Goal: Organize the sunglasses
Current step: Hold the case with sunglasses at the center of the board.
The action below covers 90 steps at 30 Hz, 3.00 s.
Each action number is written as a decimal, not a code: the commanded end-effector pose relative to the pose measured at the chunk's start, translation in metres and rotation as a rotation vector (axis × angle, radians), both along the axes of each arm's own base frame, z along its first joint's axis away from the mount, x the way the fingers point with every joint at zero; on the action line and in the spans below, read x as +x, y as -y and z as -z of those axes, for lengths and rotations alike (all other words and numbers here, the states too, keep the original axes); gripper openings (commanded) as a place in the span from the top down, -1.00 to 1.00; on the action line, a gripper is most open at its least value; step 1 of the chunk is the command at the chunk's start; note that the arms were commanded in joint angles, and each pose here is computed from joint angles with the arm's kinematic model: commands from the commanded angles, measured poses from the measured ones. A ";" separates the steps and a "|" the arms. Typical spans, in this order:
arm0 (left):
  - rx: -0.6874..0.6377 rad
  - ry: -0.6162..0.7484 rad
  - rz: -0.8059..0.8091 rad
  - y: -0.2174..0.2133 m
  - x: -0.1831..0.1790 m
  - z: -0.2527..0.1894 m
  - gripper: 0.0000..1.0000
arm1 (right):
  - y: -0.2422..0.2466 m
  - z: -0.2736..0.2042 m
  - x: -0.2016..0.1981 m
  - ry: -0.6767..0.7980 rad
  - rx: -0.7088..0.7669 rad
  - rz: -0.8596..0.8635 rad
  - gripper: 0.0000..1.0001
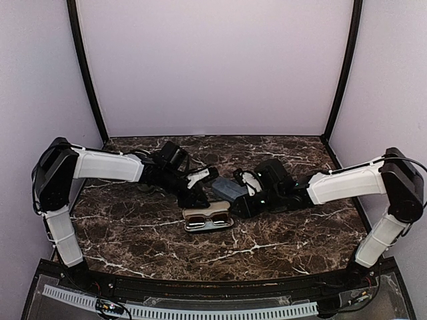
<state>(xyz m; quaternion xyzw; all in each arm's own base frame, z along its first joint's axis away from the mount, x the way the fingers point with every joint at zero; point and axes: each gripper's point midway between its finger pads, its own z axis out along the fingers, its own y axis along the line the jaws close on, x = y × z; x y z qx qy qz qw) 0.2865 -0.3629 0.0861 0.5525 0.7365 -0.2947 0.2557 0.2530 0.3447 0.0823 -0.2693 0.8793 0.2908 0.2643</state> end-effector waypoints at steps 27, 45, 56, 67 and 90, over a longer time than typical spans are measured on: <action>-0.051 0.105 -0.195 -0.007 0.031 -0.033 0.15 | -0.005 0.024 0.001 -0.116 0.034 0.069 0.33; -0.121 -0.229 -0.338 -0.033 0.043 -0.010 -0.15 | 0.003 0.039 -0.013 -0.120 0.019 0.068 0.36; -0.211 -0.428 -0.230 -0.022 0.008 -0.013 -0.06 | 0.001 0.047 -0.021 -0.115 0.018 0.065 0.37; -0.213 -0.517 -0.196 -0.012 -0.002 0.000 -0.15 | -0.001 0.047 -0.025 -0.104 0.014 0.062 0.38; -0.202 -0.528 -0.092 0.008 -0.027 -0.003 0.12 | -0.004 0.027 -0.027 -0.099 0.073 0.069 0.38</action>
